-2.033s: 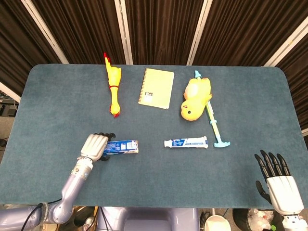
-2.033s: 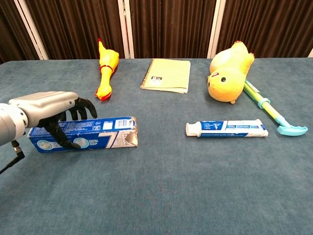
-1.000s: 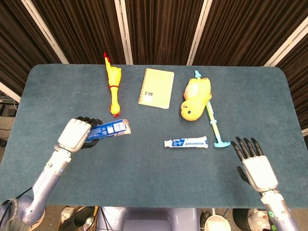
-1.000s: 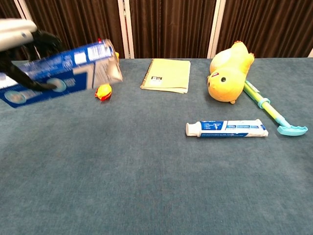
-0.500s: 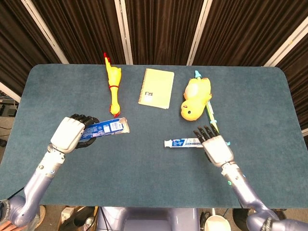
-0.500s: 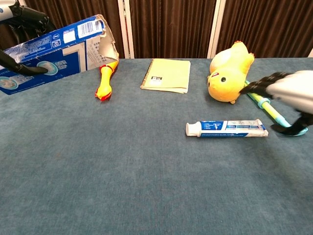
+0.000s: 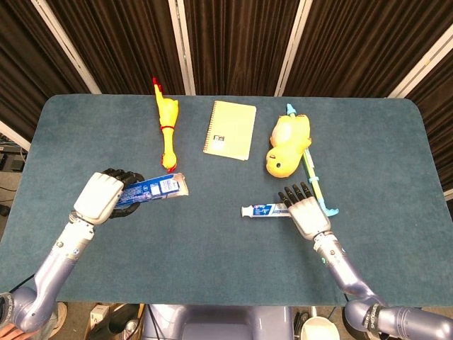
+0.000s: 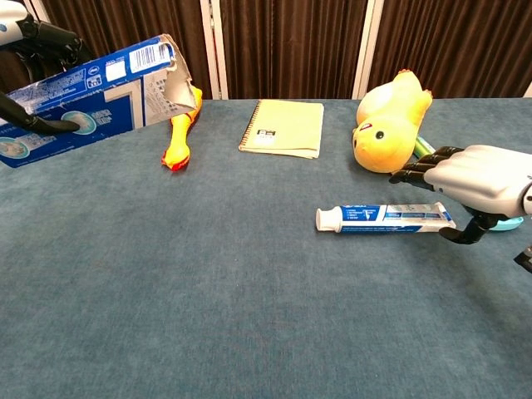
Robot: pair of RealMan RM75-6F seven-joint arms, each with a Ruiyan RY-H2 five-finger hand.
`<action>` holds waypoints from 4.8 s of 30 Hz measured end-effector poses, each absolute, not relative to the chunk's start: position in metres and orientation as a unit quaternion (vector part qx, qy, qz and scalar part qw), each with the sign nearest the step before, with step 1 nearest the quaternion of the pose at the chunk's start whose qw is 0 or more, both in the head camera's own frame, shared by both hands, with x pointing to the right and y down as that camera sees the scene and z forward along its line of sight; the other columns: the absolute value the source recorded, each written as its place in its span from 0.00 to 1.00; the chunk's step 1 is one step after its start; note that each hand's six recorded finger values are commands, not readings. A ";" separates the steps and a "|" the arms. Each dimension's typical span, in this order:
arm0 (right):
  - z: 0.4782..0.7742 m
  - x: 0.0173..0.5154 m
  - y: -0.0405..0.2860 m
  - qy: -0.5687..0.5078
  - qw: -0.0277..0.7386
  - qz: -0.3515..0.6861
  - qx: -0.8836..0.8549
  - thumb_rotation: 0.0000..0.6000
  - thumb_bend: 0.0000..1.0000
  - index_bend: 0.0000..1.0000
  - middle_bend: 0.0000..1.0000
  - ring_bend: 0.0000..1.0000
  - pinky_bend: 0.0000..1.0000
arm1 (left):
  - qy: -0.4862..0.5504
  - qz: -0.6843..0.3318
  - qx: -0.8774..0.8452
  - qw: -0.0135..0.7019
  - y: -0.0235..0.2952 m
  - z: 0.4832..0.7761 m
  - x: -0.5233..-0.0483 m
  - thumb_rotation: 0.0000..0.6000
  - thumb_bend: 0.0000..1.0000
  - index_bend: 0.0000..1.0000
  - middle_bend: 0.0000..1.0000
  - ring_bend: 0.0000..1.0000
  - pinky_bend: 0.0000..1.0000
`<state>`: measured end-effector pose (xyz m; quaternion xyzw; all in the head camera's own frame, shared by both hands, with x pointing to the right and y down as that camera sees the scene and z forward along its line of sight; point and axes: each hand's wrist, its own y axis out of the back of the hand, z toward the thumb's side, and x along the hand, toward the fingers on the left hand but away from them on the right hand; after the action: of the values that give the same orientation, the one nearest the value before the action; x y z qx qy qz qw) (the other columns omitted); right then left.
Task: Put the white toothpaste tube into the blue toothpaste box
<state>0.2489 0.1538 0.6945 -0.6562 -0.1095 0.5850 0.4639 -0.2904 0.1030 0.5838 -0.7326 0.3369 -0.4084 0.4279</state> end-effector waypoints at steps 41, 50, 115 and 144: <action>0.646 0.238 0.131 -0.190 0.511 0.503 -0.670 1.00 0.50 0.75 0.70 0.66 0.61 | 0.342 -0.405 -0.751 0.394 0.107 0.601 -0.285 1.00 0.31 0.37 0.50 0.46 0.48; 0.596 0.239 0.098 -0.226 0.549 0.471 -0.653 1.00 0.50 0.78 0.72 0.67 0.61 | 0.345 -0.394 -0.761 0.382 0.102 0.617 -0.265 1.00 0.31 0.38 0.50 0.46 0.48; 0.392 0.263 -0.017 -0.384 0.464 0.384 -0.700 1.00 0.53 0.82 0.74 0.69 0.61 | 0.495 -0.201 -0.747 0.396 0.044 0.651 -0.186 1.00 0.34 0.31 0.43 0.40 0.46; 0.370 0.249 -0.001 -0.379 0.335 0.363 -0.782 1.00 0.53 0.82 0.74 0.69 0.61 | 0.481 -0.202 -0.760 0.388 0.053 0.664 -0.151 1.00 0.34 0.30 0.42 0.40 0.46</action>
<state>0.2486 -0.0008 0.3704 -0.7823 -0.3788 0.3633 0.3354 -0.1509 0.0528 0.6638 -0.7597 0.4807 -0.2020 0.3884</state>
